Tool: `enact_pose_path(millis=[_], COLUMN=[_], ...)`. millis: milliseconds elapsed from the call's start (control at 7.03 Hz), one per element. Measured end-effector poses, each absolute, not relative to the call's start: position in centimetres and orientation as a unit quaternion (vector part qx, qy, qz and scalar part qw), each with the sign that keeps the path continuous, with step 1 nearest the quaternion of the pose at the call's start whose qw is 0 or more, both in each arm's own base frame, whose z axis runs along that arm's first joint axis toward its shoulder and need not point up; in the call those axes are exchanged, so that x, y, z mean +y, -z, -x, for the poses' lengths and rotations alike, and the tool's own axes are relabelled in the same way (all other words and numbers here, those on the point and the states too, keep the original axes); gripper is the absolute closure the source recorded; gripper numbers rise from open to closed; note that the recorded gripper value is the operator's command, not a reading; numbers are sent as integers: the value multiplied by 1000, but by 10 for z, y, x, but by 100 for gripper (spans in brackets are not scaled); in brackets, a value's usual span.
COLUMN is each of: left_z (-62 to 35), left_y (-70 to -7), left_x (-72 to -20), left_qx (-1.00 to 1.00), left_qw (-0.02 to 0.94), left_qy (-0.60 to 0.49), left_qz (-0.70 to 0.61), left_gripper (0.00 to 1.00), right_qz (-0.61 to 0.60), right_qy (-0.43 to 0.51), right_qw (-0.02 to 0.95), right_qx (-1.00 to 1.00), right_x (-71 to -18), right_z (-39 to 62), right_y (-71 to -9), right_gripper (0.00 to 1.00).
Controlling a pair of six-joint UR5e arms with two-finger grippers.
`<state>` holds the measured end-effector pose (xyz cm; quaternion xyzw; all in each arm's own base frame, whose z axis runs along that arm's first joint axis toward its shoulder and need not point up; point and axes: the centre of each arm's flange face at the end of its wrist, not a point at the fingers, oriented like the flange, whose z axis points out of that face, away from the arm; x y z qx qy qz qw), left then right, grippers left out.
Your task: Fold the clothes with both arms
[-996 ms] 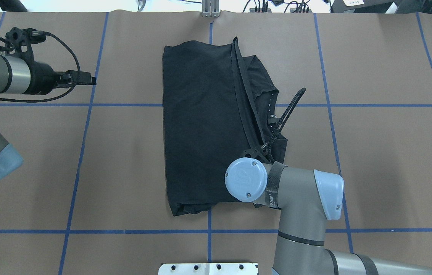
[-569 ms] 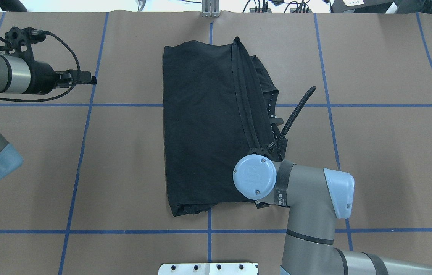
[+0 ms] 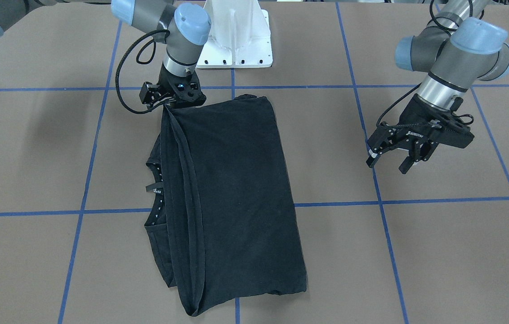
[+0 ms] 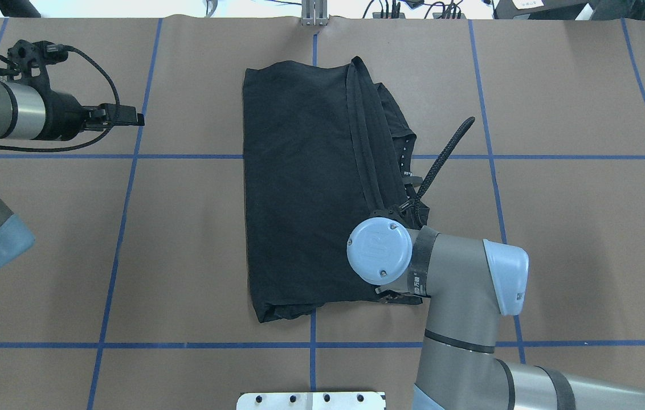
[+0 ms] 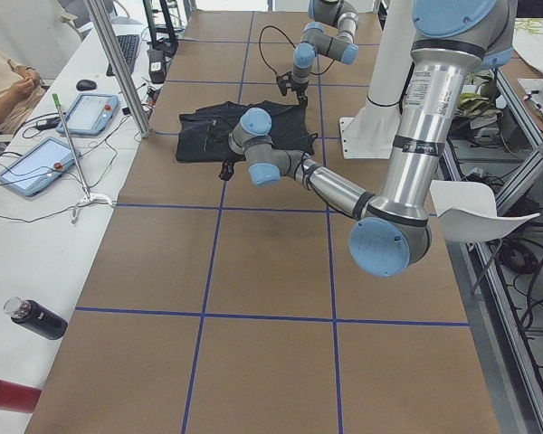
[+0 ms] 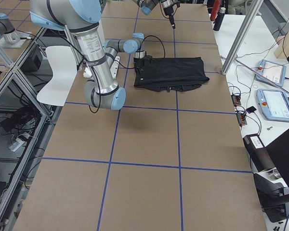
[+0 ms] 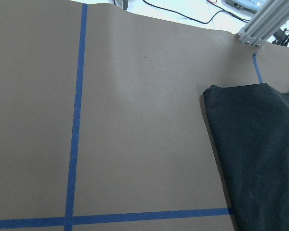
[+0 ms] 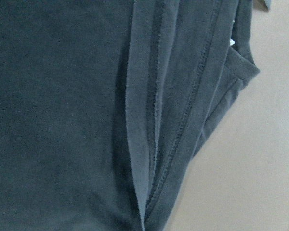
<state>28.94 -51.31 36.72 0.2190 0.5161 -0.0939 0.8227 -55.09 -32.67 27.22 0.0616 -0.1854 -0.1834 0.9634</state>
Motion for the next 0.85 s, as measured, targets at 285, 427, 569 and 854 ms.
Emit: enact_pose_path(millis=[285, 427, 569, 854], left_z=[-286, -284, -284, -283], left_y=[-369, -370, -370, -371], left_x=[-511, -510, -509, -508], left_qx=[516, 515, 515, 514], left_qw=[823, 823, 824, 824], left_qy=[94, 94, 94, 94], left_qz=[-220, -219, -219, -219], left_gripper=[0, 1, 0, 0], right_qz=[-70, -73, -75, -75], right_qy=[182, 186, 190, 194], right_qw=[962, 961, 961, 962], right_qx=[-191, -189, -185, -176], right_x=[-346, -355, -363, -379], right_z=[565, 565, 562, 554], right_y=[-283, -288, -291, -300], right_gripper=[2, 2, 2, 3])
